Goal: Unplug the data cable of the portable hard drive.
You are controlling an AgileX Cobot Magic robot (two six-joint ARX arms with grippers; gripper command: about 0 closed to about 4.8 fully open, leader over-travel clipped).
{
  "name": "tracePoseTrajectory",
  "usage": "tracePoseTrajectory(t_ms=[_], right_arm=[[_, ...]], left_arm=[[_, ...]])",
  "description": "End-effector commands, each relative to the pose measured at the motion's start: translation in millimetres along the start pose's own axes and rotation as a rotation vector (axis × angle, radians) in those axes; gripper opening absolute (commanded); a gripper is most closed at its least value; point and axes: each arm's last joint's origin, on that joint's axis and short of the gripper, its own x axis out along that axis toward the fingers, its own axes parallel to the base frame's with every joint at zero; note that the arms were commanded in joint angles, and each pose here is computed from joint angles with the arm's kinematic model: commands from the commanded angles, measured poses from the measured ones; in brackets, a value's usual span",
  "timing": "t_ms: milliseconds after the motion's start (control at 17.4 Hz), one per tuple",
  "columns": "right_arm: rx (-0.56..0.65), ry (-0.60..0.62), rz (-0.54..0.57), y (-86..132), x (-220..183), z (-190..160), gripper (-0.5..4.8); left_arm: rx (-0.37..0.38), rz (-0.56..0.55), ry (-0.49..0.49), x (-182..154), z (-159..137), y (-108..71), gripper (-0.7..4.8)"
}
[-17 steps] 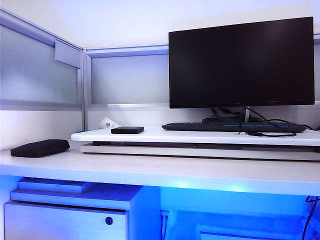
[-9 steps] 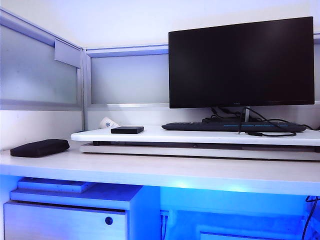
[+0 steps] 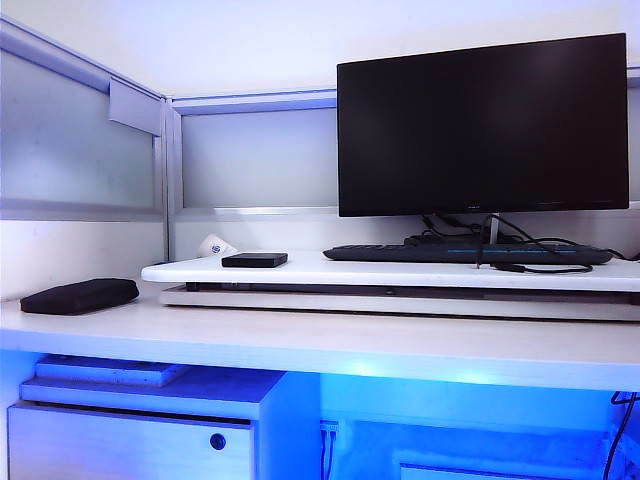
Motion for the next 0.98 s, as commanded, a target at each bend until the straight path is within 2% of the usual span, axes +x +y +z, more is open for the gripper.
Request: tracePoseTrajectory(t_ms=[57,172,459,976], right_arm=[[-0.102,0.017,-0.058,-2.3,-0.3,-2.2,-0.06],[-0.147,0.016,-0.106,-3.8,-0.5,-2.4,-0.06],[-0.139,0.021,-0.072,-2.7,-0.4,-2.4,-0.06],[-0.141,0.018,-0.072,-2.6,-0.4,-2.1,-0.06]], left_arm=[[0.041,0.002,0.023,1.2,-4.0,0.5,-0.06],[0.086,0.008,0.025,1.3,-4.1,0.8,-0.06],[0.079,0.002,0.026,1.4,-4.1,0.5,-0.06],[0.079,-0.001,0.025,1.4,-3.9,0.4,-0.06]])
